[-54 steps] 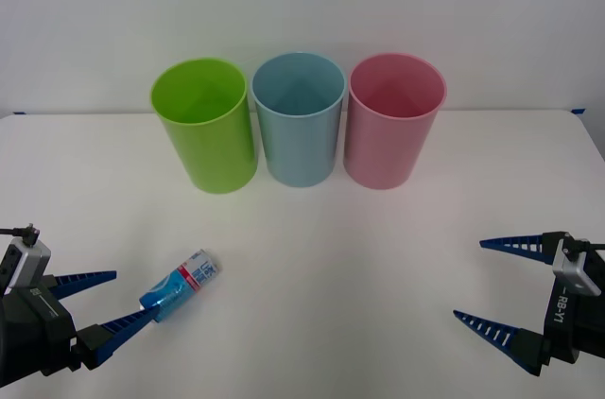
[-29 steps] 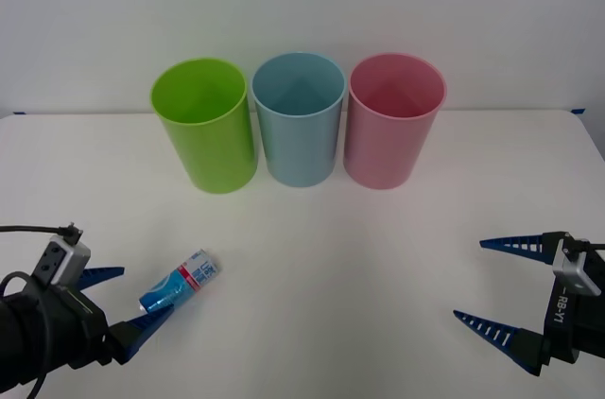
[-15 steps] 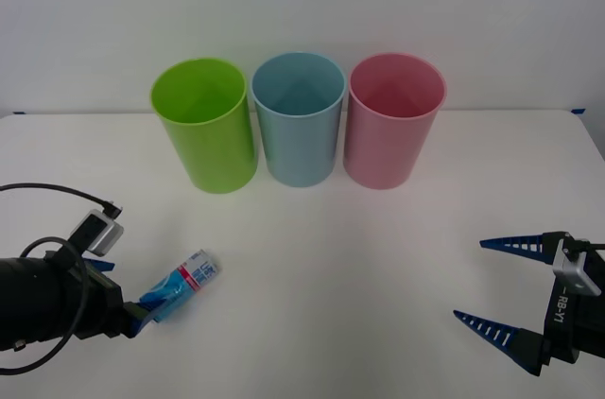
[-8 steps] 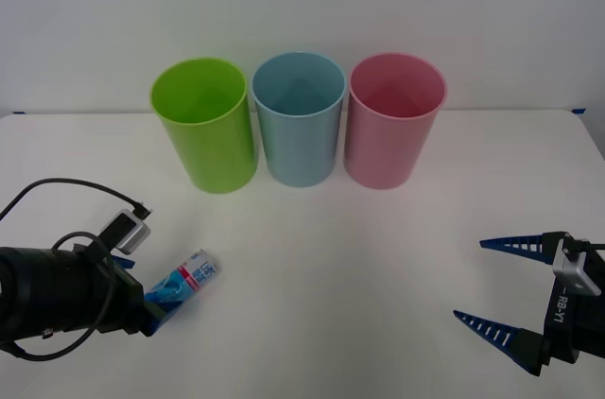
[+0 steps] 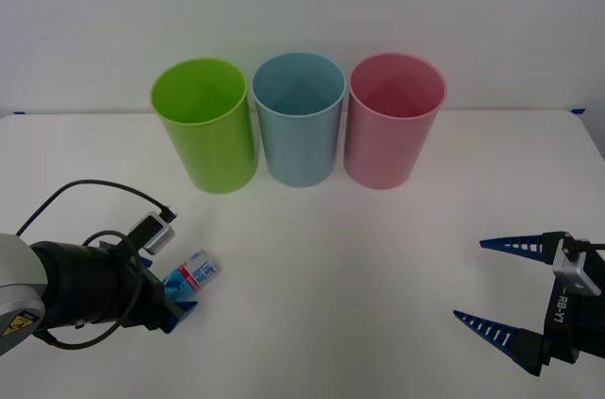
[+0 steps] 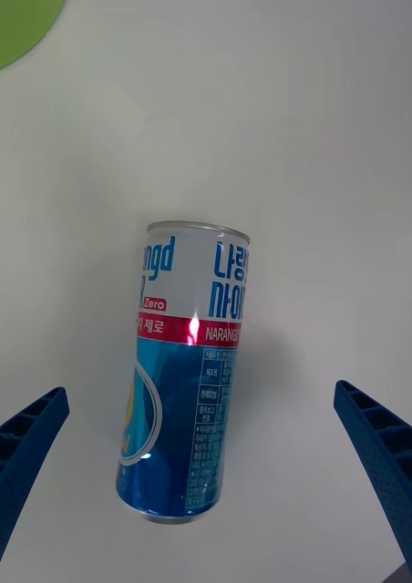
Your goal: Put cans in the blue bin and PET bottles in the pink bin and trash in the green bin.
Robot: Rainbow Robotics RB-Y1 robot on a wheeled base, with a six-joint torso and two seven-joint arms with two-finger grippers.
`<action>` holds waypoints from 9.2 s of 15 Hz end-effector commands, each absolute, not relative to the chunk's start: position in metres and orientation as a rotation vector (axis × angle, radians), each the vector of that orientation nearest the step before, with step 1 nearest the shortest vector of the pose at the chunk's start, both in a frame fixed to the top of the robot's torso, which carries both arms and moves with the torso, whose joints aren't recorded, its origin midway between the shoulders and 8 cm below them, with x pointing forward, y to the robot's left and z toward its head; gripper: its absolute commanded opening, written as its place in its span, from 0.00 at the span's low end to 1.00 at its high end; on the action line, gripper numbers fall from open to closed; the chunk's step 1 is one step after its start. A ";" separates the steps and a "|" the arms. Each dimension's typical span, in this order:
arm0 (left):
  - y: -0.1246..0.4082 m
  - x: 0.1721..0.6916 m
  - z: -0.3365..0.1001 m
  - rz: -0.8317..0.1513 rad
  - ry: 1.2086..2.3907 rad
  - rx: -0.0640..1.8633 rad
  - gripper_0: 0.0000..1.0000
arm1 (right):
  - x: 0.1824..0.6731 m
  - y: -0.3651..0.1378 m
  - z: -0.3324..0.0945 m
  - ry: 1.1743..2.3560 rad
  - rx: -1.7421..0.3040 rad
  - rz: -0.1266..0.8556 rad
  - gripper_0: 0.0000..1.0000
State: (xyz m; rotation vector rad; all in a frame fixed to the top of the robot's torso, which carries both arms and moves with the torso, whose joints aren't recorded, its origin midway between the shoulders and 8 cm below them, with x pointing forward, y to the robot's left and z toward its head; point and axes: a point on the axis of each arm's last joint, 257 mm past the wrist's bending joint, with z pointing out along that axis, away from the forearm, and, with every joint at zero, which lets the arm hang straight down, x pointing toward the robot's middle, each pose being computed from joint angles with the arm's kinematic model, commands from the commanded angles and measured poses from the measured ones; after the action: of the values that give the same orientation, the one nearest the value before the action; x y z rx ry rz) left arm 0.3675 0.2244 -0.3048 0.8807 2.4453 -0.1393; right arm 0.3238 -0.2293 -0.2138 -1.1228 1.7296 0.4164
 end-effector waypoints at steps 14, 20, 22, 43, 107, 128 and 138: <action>0.207 0.383 -0.347 -0.103 2.502 0.888 1.00 | 0.324 -0.229 -0.214 1.730 -1.123 0.416 1.00; 0.204 0.392 -0.357 -0.081 2.499 0.880 1.00 | 0.324 -0.229 -0.214 1.730 -1.123 0.416 1.00; 0.202 0.397 -0.357 -0.080 2.497 0.873 1.00 | 0.324 -0.229 -0.214 1.730 -1.123 0.416 1.00; 0.203 0.400 -0.344 -0.038 2.415 0.988 0.00 | 0.324 -0.229 -0.214 1.730 -1.123 0.416 1.00; 0.039 0.637 -0.017 -0.603 1.439 0.461 0.00 | 0.324 -0.229 -0.214 1.730 -1.123 0.416 1.00; 0.035 0.635 -0.022 -0.573 1.437 0.507 1.00 | 0.324 -0.229 -0.214 1.730 -1.123 0.416 1.00; 0.036 0.617 0.041 -0.652 1.343 0.513 1.00 | 0.324 -0.229 -0.214 1.730 -1.123 0.416 1.00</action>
State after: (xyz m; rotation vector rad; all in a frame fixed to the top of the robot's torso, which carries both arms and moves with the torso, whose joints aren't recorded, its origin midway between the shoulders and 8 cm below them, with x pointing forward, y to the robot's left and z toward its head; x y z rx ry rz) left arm 0.6189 0.0329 0.0360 0.5149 1.3486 -0.6422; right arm 0.3238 -0.2293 -0.2138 -1.1227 1.7296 0.4165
